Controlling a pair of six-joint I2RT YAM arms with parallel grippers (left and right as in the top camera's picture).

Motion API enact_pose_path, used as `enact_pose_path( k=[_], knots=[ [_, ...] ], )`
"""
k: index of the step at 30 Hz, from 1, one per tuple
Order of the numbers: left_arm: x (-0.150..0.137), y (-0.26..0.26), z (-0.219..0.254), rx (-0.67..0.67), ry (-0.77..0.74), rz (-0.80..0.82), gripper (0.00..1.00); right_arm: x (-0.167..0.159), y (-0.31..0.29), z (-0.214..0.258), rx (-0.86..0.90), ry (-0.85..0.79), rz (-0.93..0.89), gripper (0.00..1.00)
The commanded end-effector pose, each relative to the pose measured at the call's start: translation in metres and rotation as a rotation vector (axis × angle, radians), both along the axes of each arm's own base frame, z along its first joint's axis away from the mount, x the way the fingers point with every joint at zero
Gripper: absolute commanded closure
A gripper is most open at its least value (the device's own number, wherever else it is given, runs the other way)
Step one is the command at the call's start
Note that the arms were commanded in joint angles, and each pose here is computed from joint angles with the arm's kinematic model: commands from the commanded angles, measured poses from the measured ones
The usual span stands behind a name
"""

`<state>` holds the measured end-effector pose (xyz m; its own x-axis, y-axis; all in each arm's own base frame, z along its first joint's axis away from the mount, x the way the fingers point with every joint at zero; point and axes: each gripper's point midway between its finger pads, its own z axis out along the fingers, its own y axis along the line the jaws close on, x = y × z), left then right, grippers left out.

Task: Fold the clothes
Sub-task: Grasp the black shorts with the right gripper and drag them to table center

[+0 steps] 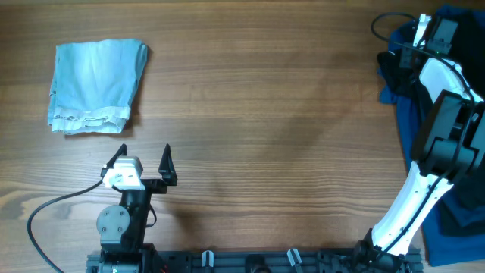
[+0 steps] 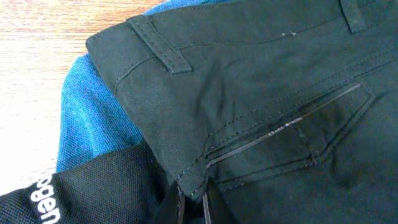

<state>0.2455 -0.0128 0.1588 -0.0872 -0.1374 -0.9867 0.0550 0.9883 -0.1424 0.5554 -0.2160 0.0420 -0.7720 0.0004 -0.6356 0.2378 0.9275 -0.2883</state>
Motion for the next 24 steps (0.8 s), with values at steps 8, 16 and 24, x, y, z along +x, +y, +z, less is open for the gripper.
enact_pose_path(
  k=[8, 16, 24],
  knots=[
    [0.000, 0.002, -0.002, 0.017, 0.000, 0.011, 0.00, 0.016, 0.083, 0.102, 0.076, -0.138, 0.208, 0.96],
    [0.000, 0.002, -0.002, 0.017, 0.000, 0.011, 0.00, -0.005, 0.306, 0.080, 0.342, 0.006, 0.496, 0.92],
    [0.000, 0.002, -0.002, 0.017, 0.000, 0.011, 0.00, -0.091, 0.539, 0.077, 0.543, 0.077, 0.780, 0.82]
  ],
)
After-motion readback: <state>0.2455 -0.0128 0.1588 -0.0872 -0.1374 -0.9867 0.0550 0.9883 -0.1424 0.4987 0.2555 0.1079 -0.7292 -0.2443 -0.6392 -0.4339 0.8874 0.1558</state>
